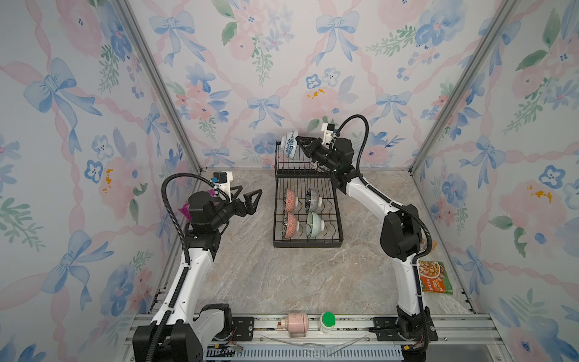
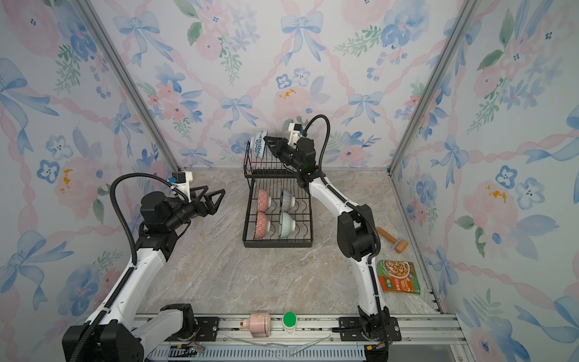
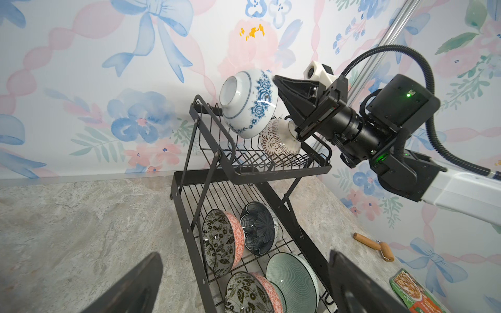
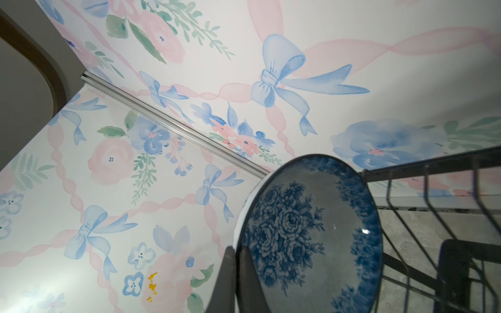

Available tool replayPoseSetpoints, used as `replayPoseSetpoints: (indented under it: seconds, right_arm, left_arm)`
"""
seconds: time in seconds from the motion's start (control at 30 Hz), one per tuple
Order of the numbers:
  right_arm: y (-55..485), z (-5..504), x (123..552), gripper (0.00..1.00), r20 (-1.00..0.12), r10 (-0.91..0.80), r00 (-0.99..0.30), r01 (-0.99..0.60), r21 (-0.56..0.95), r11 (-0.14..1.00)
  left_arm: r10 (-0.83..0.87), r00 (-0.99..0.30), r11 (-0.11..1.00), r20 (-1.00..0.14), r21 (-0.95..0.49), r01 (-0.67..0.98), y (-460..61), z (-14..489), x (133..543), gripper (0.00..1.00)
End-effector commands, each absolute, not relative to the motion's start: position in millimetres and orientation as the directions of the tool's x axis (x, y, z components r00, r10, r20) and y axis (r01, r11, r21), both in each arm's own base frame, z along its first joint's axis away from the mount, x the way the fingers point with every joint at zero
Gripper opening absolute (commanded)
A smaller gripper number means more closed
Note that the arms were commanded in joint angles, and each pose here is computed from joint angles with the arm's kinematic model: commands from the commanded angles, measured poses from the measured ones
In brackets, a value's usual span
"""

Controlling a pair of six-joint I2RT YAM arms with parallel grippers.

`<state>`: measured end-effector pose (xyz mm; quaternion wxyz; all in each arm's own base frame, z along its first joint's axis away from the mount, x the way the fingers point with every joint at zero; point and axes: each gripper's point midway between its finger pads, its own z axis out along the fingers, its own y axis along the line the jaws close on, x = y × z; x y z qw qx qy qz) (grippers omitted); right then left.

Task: Load bowls into a dish rack
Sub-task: Pick up the bowl from the dish rack, then place the bowl in the dish rack.

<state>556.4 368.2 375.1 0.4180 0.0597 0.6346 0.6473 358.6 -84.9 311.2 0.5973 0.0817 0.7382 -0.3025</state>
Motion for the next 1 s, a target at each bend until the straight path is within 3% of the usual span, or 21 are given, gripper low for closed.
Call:
replayPoseSetpoints:
  seconds: [0.0, 0.53, 0.97]
  right_arm:
    - [381, 399, 548, 0.0, -0.45, 0.609, -0.654, -0.523, 0.85, 0.065]
    - [398, 355, 547, 0.0, -0.375, 0.557, -0.741, -0.389, 0.916, 0.099]
    - [394, 305, 551, 0.0, -0.285, 0.507, -0.813, -0.184, 0.953, 0.24]
  left_arm:
    - [-0.242, -0.268, 0.796, -0.932, -0.349, 0.494, -85, 312, 359, 0.98]
    - [-0.243, -0.254, 0.796, -0.936, -0.342, 0.5, -85, 317, 357, 0.98]
    - [-0.246, -0.252, 0.795, -0.936, -0.343, 0.5, -85, 318, 357, 0.98]
